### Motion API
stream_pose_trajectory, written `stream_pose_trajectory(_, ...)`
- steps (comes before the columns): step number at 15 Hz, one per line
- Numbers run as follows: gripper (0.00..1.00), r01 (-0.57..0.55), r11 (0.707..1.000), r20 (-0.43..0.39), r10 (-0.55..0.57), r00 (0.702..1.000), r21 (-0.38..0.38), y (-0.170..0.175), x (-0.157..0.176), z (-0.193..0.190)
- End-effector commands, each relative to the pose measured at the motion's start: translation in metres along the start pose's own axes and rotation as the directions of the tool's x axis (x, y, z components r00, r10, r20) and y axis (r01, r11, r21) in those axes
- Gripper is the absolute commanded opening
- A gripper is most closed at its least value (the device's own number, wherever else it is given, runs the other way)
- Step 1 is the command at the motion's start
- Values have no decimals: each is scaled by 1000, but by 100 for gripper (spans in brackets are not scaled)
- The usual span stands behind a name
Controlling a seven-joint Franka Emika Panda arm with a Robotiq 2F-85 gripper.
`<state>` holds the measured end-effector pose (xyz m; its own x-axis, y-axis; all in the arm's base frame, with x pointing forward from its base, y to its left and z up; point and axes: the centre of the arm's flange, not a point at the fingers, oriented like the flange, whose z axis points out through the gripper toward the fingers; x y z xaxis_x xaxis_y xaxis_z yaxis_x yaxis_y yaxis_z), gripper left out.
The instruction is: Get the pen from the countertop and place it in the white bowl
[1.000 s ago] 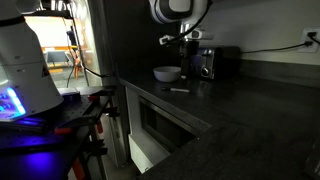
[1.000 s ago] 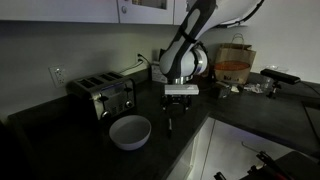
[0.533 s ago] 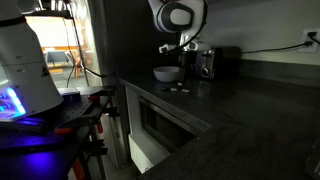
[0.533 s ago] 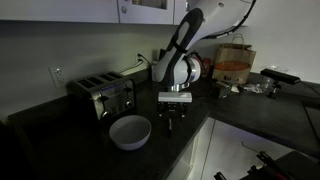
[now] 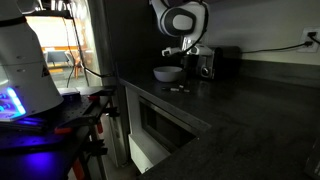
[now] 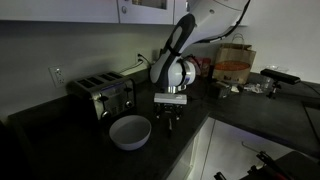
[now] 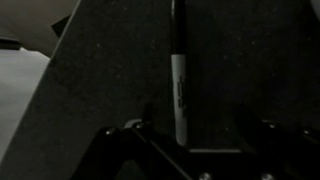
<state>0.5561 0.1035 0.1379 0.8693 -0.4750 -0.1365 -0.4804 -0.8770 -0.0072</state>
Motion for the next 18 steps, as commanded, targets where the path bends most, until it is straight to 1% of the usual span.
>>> stream_pose_trajectory(1,56,6,1000,26,-6,1000,5,-5,5,4)
stream_pose_trajectory(2,47,6,1000,24,-6,1000,3,-6,6,4)
stream_pose_trajectory(3,42,8,1000,21,-8,1000,2,-7,6,2)
stream_pose_trajectory(6,20,28,1000,3,-28,1000,-1,-10,5,-5)
stream_pose_trajectory(8,4,36,999,2,-36,999,5,-10,4,-7)
stream_pose_trajectory(9,0,42,999,6,-42,999,10,-10,4,-8)
stream_pose_trajectory(10,0,63,998,0,-63,998,21,-9,3,-11)
stream_pose_trajectory(11,3,125,991,7,-126,992,45,-10,1,-14)
stream_pose_trajectory(12,3,207,977,-3,-207,978,56,-12,0,-18)
stream_pose_trajectory(13,3,262,962,-15,-262,965,71,-15,-3,-26)
stream_pose_trajectory(14,3,322,944,-31,-320,947,75,-18,-6,-35)
stream_pose_trajectory(16,3,430,898,-74,-424,902,94,-22,-9,-60)
stream_pose_trajectory(18,3,533,839,-118,-521,845,109,-24,-12,-85)
